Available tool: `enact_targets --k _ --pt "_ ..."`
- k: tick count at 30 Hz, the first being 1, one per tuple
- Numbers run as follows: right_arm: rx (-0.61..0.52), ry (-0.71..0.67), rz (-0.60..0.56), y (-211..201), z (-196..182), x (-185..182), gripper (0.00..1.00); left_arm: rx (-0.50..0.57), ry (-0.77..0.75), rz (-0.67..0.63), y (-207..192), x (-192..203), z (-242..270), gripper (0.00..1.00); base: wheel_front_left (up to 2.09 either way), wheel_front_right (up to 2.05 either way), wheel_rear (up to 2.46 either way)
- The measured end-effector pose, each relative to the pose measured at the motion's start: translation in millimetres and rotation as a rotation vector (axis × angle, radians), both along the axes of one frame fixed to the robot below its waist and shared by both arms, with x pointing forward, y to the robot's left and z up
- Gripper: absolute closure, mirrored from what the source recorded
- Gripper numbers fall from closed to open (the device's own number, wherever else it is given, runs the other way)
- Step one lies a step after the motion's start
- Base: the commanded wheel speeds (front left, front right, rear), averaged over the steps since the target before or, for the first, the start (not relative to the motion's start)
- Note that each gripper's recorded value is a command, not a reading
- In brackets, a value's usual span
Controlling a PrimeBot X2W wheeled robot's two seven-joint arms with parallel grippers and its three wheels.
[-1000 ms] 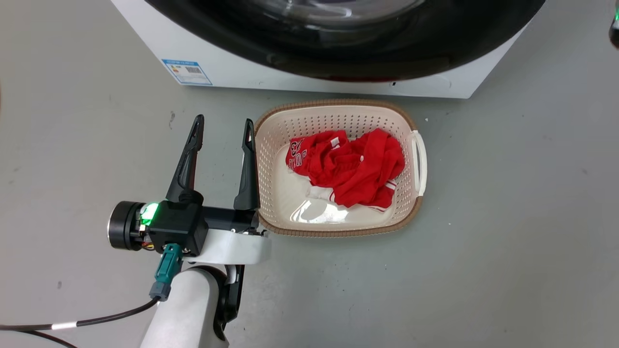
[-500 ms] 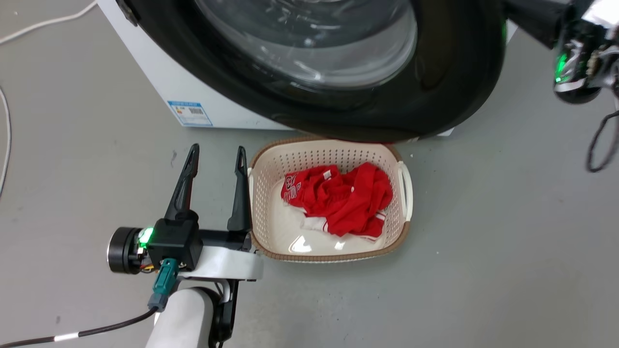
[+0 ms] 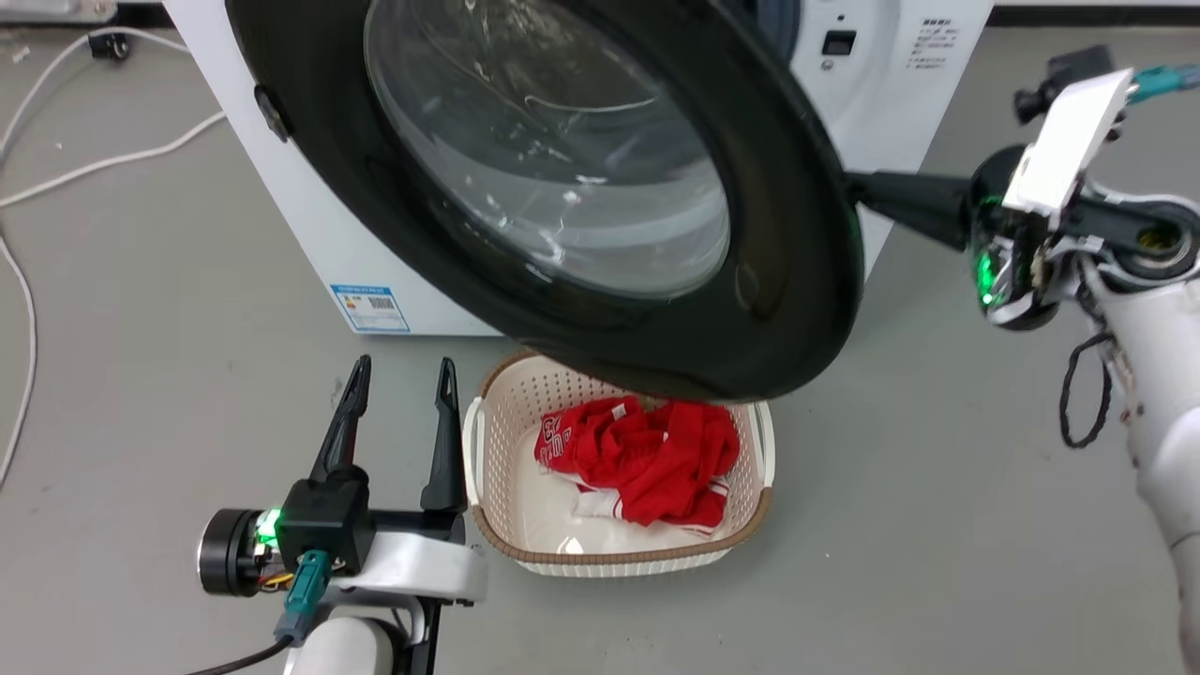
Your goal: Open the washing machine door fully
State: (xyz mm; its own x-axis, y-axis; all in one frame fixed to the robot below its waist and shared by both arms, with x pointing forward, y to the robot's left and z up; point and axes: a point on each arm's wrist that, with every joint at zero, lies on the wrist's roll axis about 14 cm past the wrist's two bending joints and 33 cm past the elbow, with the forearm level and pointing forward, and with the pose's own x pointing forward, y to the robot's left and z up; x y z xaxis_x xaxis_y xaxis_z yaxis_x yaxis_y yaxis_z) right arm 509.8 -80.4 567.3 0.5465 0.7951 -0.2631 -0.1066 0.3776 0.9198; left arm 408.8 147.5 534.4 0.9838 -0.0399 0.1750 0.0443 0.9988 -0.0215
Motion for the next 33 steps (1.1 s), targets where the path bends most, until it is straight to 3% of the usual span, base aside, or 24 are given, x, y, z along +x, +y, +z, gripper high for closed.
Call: enact_targets --k 21,33 --pt "0.078 -0.043 0.31 67 -2 -107 1.0 0.009 -0.023 0.052 20 -35 10 0.0 0.0 0.0 0.0" --pt "0.116 -0.039 0.402 79 -11 -151 1.0 0.011 -0.024 0.068 26 -43 10 0.0 0.0 0.0 0.0"
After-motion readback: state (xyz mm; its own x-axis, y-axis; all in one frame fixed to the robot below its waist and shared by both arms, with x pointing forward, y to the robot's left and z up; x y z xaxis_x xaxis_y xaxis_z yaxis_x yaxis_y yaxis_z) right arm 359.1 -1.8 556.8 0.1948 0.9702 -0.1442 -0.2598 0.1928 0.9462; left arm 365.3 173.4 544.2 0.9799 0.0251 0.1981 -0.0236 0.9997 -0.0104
